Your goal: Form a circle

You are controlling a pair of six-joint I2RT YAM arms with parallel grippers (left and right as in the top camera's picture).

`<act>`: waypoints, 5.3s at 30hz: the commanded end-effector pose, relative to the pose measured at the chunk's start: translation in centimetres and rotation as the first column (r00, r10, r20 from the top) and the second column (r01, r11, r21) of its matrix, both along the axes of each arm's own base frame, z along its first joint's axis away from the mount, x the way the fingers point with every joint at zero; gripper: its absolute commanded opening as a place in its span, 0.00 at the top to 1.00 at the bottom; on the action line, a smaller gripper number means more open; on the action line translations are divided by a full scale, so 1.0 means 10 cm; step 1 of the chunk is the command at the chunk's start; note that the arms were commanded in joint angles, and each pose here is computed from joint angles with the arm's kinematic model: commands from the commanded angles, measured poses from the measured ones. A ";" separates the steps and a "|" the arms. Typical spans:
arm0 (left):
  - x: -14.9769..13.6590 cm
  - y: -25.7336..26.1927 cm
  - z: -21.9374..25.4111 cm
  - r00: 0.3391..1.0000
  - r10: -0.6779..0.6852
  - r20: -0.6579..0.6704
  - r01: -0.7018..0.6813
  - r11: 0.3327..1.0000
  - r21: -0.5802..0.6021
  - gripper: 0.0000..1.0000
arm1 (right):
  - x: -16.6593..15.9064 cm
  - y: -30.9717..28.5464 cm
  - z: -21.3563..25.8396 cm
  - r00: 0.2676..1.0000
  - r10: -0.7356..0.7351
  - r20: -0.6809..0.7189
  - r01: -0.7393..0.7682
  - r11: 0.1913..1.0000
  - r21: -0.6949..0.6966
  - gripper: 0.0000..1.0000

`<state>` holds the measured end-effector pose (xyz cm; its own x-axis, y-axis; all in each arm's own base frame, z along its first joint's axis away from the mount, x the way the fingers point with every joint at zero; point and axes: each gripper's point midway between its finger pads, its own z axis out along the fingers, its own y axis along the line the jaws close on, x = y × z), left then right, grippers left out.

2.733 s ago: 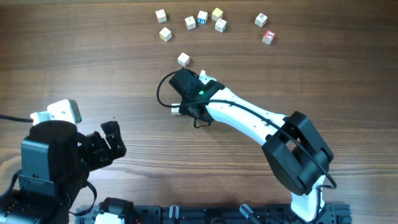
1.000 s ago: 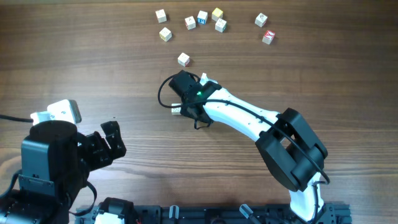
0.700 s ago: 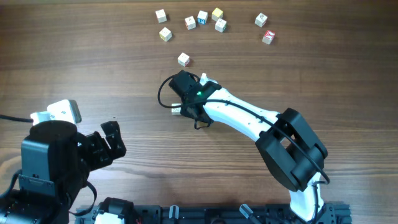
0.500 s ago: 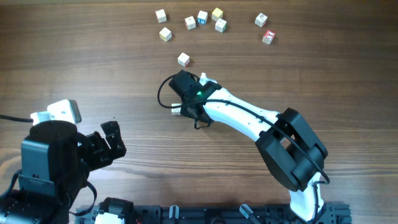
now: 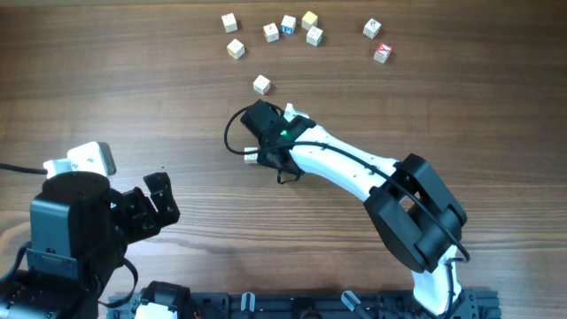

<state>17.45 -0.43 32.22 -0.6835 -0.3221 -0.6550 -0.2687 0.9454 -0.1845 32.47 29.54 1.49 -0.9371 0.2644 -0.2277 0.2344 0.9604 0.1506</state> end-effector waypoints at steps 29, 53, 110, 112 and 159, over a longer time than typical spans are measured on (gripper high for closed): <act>0.00 0.03 0.01 1.000 0.020 0.005 -0.020 1.000 0.005 0.00 | -0.28 0.82 0.57 0.925 0.364 0.106 -0.376 0.916 0.139 0.01; 0.00 0.03 0.01 1.000 0.019 0.005 -0.019 1.000 0.005 0.00 | -0.17 0.77 -0.15 0.896 0.441 0.048 -0.443 0.896 0.040 0.92; 0.00 0.03 0.01 1.000 0.020 0.005 -0.020 1.000 0.005 0.00 | 0.54 0.60 -0.03 0.912 0.352 0.211 -0.381 0.917 0.115 0.95; 0.00 0.03 0.01 1.000 0.019 0.005 -0.019 1.000 0.005 0.00 | 0.48 0.57 -0.09 0.922 0.339 0.188 -0.364 0.924 0.118 0.95; 0.00 0.03 0.01 1.000 0.020 0.005 -0.020 1.000 0.005 0.00 | 0.08 0.58 0.03 0.905 0.404 0.130 -0.400 0.915 -0.058 0.96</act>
<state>17.45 -0.43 32.22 -0.6835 -0.3221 -0.6550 -0.2687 0.9454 -0.1845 32.65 36.39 1.52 -0.9213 -0.1793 -0.3451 -0.2409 0.9598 0.1445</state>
